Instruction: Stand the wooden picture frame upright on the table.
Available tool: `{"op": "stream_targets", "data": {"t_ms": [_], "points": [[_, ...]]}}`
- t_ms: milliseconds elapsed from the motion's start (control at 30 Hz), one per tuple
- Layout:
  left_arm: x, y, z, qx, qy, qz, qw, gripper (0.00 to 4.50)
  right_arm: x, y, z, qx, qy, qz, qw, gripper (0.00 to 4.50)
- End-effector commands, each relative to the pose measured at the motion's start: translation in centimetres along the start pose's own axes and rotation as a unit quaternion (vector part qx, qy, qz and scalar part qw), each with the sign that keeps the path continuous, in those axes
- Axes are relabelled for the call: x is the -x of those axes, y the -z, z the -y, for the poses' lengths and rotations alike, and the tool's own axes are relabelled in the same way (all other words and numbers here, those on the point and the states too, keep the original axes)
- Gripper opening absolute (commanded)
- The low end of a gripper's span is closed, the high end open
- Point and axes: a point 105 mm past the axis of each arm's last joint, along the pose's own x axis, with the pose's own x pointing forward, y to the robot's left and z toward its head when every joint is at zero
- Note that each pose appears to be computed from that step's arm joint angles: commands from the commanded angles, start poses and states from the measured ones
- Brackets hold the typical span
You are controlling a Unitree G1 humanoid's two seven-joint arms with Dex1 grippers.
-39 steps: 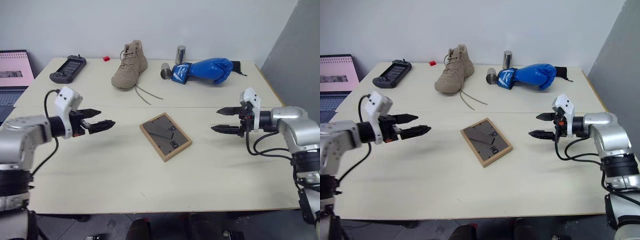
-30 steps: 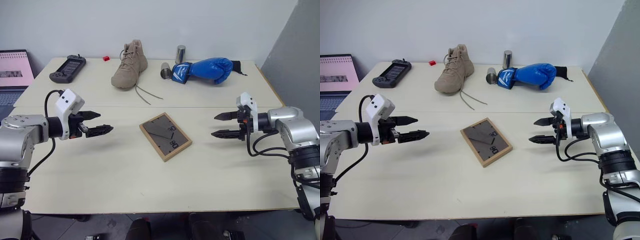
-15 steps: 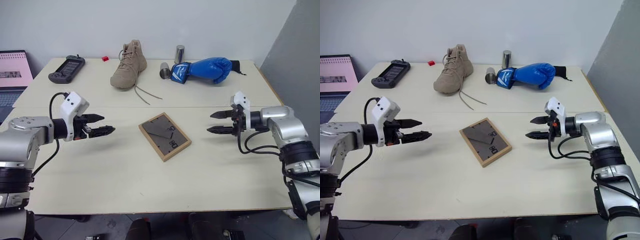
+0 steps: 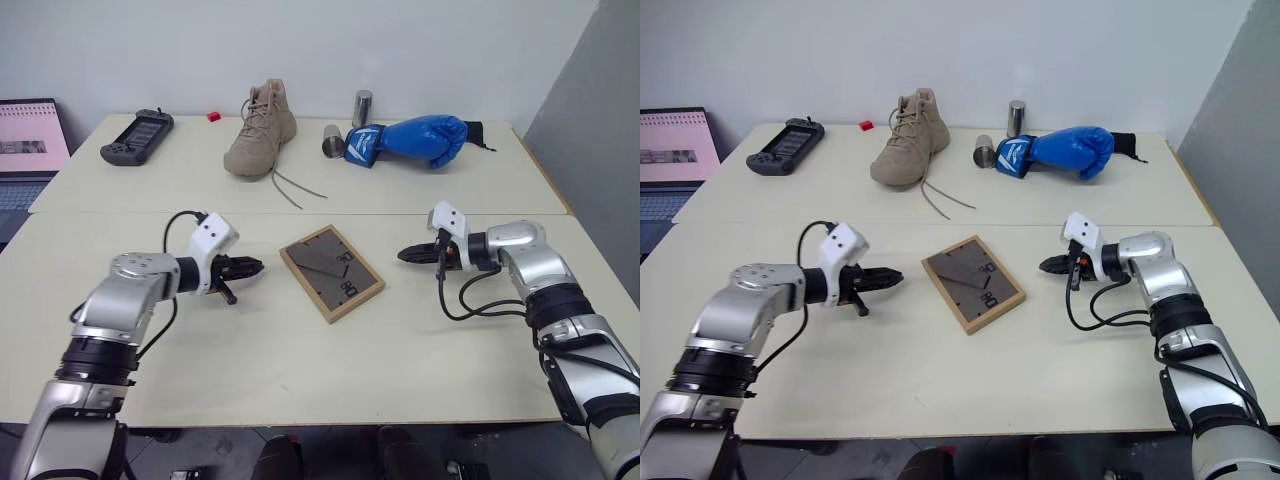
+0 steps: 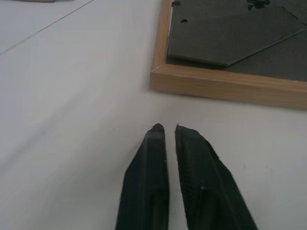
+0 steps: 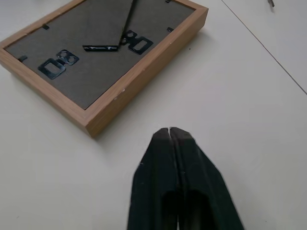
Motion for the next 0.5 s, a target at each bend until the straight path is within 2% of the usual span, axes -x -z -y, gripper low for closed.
{"op": "stream_targets", "data": {"t_ms": [33, 300, 500], "points": [[-1.1, -1.2, -0.2, -0.022, -0.001, 0.017, 1.000, 0.03, -0.6, -0.8, -0.6, 0.037, -0.008, 0.007, 0.999, 0.00], [-5.3, -2.1, 0.0, -0.048, 0.014, 0.006, 0.999, 0.03, -2.1, -1.3, -5.2, 0.056, -0.099, 0.012, 0.993, 0.00], [-6.5, -3.2, 0.1, -0.055, 0.022, 0.017, 0.998, 0.03, -2.2, -2.5, -6.6, 0.036, -0.113, 0.032, 0.992, 0.00]]}}
